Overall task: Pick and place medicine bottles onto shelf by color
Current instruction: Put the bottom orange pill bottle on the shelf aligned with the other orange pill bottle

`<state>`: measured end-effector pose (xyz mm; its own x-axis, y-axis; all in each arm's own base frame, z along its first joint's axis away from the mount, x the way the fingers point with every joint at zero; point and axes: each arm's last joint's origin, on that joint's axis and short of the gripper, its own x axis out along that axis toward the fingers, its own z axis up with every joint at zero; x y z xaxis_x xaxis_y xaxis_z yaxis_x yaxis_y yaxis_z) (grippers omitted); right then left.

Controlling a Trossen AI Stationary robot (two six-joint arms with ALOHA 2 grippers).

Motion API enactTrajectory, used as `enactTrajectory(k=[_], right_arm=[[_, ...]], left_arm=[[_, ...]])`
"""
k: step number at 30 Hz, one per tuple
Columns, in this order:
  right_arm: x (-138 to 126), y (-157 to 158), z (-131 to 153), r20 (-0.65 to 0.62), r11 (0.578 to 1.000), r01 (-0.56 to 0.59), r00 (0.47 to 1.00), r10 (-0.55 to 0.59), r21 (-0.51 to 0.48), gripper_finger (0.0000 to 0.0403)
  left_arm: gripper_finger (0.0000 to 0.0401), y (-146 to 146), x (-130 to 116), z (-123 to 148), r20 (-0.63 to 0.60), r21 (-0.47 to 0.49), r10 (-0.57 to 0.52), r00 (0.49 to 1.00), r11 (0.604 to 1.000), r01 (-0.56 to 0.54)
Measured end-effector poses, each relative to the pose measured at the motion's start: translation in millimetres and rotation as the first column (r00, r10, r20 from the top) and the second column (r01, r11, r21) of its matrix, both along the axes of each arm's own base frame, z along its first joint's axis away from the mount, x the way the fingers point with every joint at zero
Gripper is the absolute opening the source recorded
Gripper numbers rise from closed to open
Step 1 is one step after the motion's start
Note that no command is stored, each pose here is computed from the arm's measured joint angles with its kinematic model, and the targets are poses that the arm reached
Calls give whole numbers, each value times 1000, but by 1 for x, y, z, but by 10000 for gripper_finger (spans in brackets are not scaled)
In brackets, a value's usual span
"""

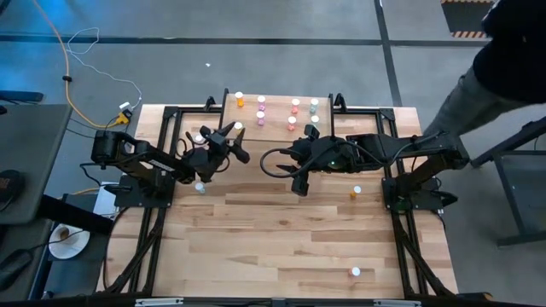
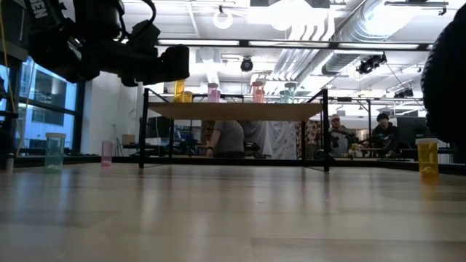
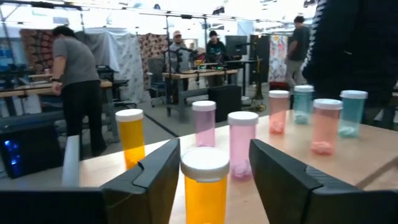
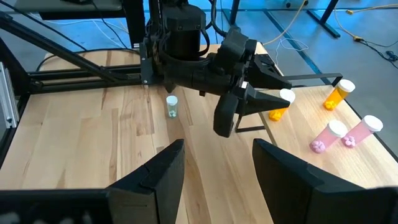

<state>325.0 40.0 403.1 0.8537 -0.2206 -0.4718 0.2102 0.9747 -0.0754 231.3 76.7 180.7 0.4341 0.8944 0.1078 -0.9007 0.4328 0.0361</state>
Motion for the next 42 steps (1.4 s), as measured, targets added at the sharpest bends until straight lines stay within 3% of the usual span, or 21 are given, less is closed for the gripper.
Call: enactTrajectory(k=[7, 27, 42], right_arm=[[0, 0, 0, 0, 1000, 0, 1000, 0, 1, 181], [0, 1, 0, -6, 999, -29, 1000, 29, 18, 181], [0, 1, 0, -5, 999, -29, 1000, 29, 18, 181]], left_arm=[[213, 1, -2, 0, 5, -9, 59, 998, 998, -59], [214, 4, 7, 17, -41, 45, 140, 989, 989, -138], [214, -12, -10, 57, -2, 111, 106, 994, 988, -105]])
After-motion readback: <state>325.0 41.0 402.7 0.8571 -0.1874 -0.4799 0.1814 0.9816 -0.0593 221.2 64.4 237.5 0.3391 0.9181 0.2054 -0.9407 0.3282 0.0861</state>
